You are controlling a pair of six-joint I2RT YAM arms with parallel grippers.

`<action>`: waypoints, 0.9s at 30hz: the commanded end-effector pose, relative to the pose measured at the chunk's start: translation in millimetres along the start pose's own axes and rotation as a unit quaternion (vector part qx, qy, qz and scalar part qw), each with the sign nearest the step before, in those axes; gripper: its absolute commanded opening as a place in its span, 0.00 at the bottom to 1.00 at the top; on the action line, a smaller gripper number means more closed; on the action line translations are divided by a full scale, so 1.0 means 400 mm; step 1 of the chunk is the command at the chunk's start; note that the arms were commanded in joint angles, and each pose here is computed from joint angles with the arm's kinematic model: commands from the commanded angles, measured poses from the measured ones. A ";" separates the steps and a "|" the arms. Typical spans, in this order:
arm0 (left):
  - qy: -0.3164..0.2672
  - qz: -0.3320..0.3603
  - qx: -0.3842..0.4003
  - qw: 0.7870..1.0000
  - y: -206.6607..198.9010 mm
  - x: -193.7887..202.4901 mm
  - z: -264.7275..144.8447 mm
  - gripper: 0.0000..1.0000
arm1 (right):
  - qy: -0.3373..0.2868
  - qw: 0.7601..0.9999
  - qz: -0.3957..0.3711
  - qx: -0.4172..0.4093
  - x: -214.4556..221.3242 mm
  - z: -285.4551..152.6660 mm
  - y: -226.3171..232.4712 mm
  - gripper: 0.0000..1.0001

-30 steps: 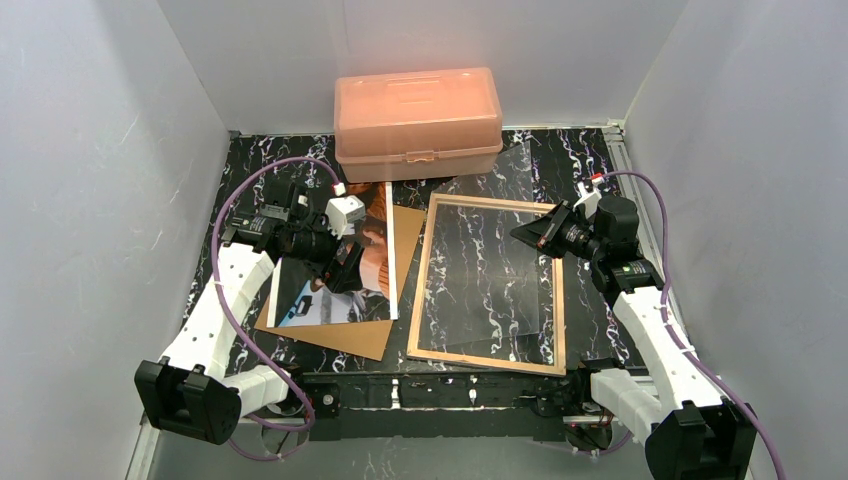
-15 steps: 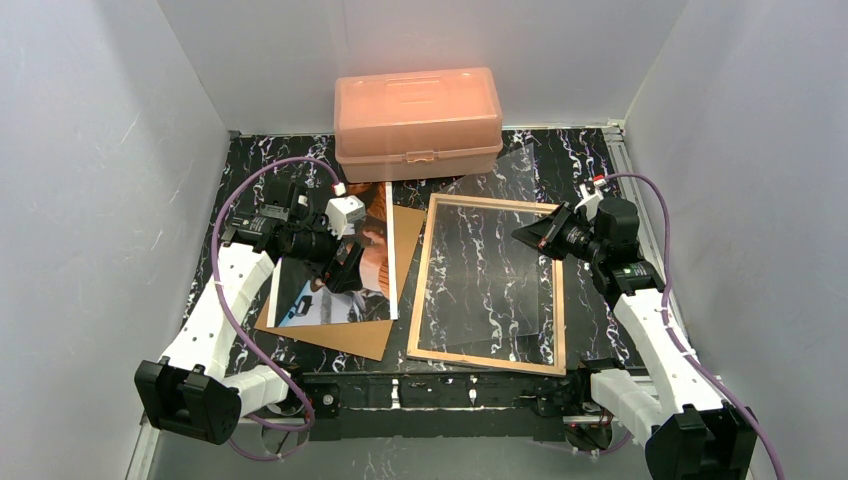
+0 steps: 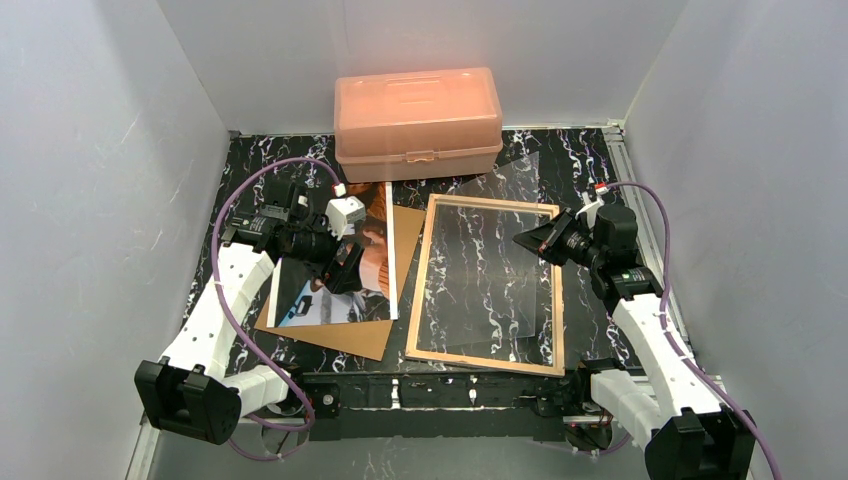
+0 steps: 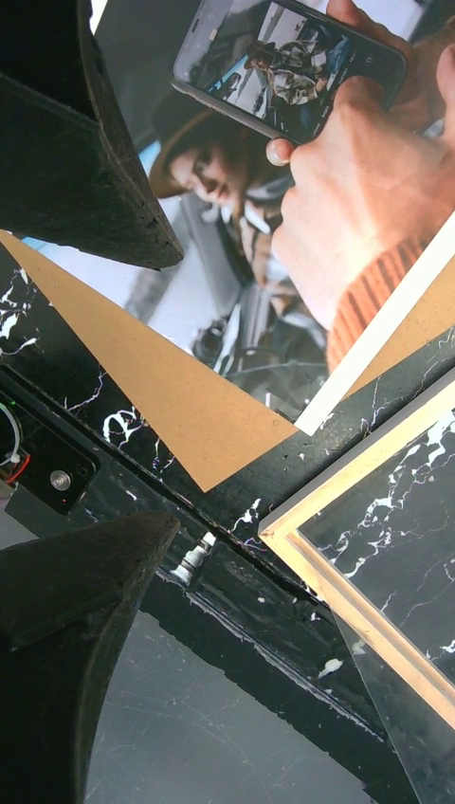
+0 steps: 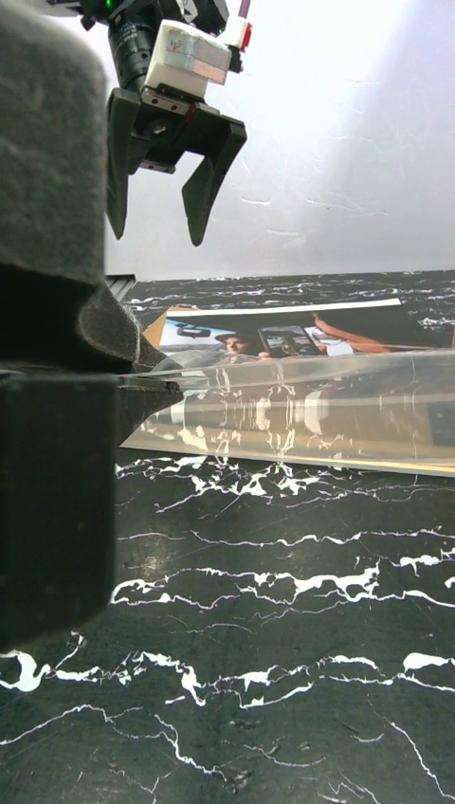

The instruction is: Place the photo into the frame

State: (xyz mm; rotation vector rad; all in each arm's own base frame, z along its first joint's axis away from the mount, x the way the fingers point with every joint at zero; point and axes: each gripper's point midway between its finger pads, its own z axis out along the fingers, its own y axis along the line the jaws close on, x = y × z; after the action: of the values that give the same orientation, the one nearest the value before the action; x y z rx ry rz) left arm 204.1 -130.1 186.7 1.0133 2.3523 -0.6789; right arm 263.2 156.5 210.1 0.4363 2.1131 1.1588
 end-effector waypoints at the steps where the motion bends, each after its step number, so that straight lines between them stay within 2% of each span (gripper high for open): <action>1: -0.008 0.009 0.010 1.000 -0.018 -0.015 -0.017 0.98 | -0.015 0.999 0.004 -0.033 -0.017 -0.006 0.043 0.01; 9: 0.002 -0.016 0.038 0.999 -0.015 0.009 0.039 0.98 | -0.014 0.999 0.024 -0.046 -0.022 0.002 0.056 0.01; 15: 0.031 -0.034 0.062 0.997 -0.009 0.018 0.105 0.96 | -0.016 0.998 0.030 -0.054 -0.028 0.004 0.066 0.01; 27: 0.060 -0.047 0.078 0.994 -0.033 -0.020 0.257 0.86 | -0.017 0.998 0.041 -0.044 -0.034 0.003 0.067 0.01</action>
State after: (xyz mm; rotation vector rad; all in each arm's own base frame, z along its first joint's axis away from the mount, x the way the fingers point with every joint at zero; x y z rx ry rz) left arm 214.7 -185.4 120.0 1.0740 2.5052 -0.8586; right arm 268.3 162.5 217.9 0.5268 2.0799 1.2514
